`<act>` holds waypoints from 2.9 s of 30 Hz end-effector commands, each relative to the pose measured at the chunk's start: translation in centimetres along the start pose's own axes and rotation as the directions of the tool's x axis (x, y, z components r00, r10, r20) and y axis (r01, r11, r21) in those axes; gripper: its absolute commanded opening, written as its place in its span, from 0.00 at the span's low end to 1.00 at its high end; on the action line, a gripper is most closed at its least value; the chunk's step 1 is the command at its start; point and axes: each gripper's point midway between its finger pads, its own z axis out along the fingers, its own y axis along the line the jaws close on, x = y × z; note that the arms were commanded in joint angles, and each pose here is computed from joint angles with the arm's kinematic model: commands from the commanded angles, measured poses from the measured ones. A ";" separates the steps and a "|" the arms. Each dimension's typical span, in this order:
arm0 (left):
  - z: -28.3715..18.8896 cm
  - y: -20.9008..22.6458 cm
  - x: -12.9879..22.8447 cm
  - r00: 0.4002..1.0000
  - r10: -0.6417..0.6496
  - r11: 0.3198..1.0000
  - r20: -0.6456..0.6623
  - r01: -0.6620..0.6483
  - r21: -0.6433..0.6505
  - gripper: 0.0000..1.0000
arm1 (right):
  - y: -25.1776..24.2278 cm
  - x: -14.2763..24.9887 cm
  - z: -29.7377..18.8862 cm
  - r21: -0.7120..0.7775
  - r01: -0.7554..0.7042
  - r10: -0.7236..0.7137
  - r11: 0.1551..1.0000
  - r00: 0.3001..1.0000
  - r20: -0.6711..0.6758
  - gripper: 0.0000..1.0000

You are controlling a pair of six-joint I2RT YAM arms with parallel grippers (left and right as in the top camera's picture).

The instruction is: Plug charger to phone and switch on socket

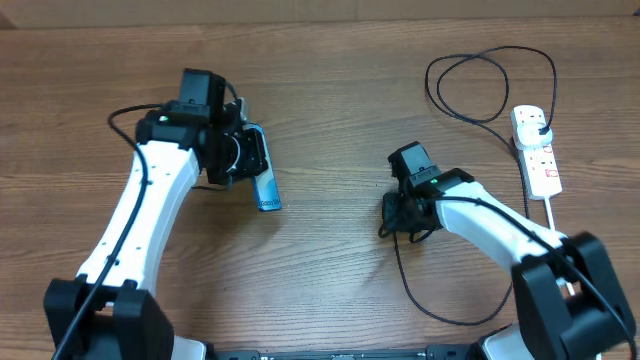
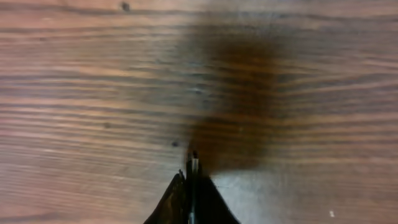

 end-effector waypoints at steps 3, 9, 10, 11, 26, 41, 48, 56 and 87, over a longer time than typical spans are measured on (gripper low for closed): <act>1.6 -1.2 0.5 0.998 0.050 0.999 -0.043 -0.049 0.022 0.04 | -0.6 0.2 1.5 0.041 0.009 -0.008 0.999 1.000 -0.029 0.23; 1.9 -1.2 0.7 0.997 0.060 0.998 -0.049 -0.060 0.006 0.04 | -0.8 0.9 1.6 0.044 0.006 -0.004 0.999 0.998 -0.057 0.45; 1.9 -1.2 0.7 0.997 0.061 0.998 -0.049 -0.060 0.006 0.04 | -0.9 1.2 1.5 0.048 0.005 -0.002 0.999 0.997 -0.071 0.45; 1.9 -1.2 0.7 0.997 0.063 0.998 -0.049 -0.063 0.006 0.04 | -1.0 1.5 1.5 0.054 0.005 0.000 0.999 0.996 -0.085 0.45; 1.9 -1.2 0.6 0.997 0.064 0.998 -0.045 -0.064 0.007 0.04 | -1.8 1.6 1.4 0.096 0.009 -0.001 0.995 0.996 -0.084 0.90; 1.9 -1.2 0.6 0.997 0.064 0.998 -0.045 -0.064 0.007 0.04 | -2.0 1.6 1.4 0.103 0.015 -0.007 0.995 0.997 -0.083 0.86; 1.9 -1.2 0.6 0.997 0.064 0.998 -0.044 -0.064 0.007 0.04 | -1.9 1.6 1.4 0.100 0.039 -0.031 0.994 0.996 -0.084 0.96; 1.9 -1.2 0.6 0.997 0.064 0.998 -0.044 -0.064 0.007 0.04 | -2.3 2.5 1.3 0.116 0.039 -0.024 0.992 0.992 -0.121 0.76; 1.9 -1.8 0.2 0.996 0.079 0.996 -0.030 -0.078 0.034 0.04 | -1.8 3.5 1.2 0.082 0.021 -0.007 0.996 0.986 -0.167 0.14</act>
